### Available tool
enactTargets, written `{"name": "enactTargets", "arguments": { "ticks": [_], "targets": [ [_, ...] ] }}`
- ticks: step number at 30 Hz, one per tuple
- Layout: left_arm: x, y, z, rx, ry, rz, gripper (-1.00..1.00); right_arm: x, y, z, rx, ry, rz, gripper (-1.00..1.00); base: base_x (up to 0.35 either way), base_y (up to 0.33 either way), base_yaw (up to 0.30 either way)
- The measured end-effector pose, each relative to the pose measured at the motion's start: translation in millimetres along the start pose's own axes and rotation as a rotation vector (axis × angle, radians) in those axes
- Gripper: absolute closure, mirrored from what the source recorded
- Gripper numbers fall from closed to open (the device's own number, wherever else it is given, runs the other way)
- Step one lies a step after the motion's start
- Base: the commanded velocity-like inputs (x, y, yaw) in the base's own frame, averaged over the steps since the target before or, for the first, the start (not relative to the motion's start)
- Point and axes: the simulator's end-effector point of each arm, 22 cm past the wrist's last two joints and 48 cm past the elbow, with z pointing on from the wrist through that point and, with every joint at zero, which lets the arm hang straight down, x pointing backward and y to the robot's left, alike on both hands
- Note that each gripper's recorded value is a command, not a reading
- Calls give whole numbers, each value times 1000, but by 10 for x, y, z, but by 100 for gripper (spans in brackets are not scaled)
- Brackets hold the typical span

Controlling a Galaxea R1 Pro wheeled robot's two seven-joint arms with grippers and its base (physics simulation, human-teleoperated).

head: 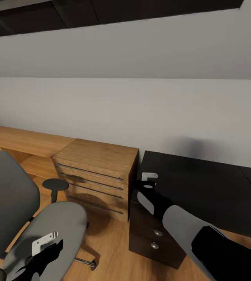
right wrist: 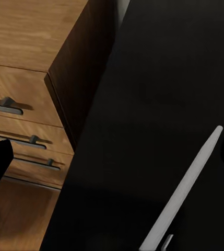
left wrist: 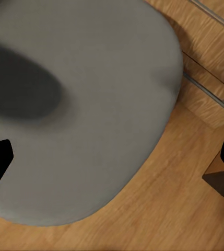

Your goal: In the bedroom, organize the workspace by keeping the computer under the desk, ensuring the monitor is on the desk, placing the keyboard on the desk next to the monitor, placing the mouse on the desk next to the keyboard, moving the folder from the swivel chair onto the desk next to the mouse, stacking the notebook on top of the folder with the pen on top of the notebook, and positioning the swivel chair next to the desk.

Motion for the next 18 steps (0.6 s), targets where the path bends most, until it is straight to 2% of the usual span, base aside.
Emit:
{"name": "enactTargets", "arguments": {
  "ticks": [18],
  "targets": [
    [-1,-75,3,13,-4,7,-100,56,-6,10,1,18,-9,-100,0,0,0]
  ]
}}
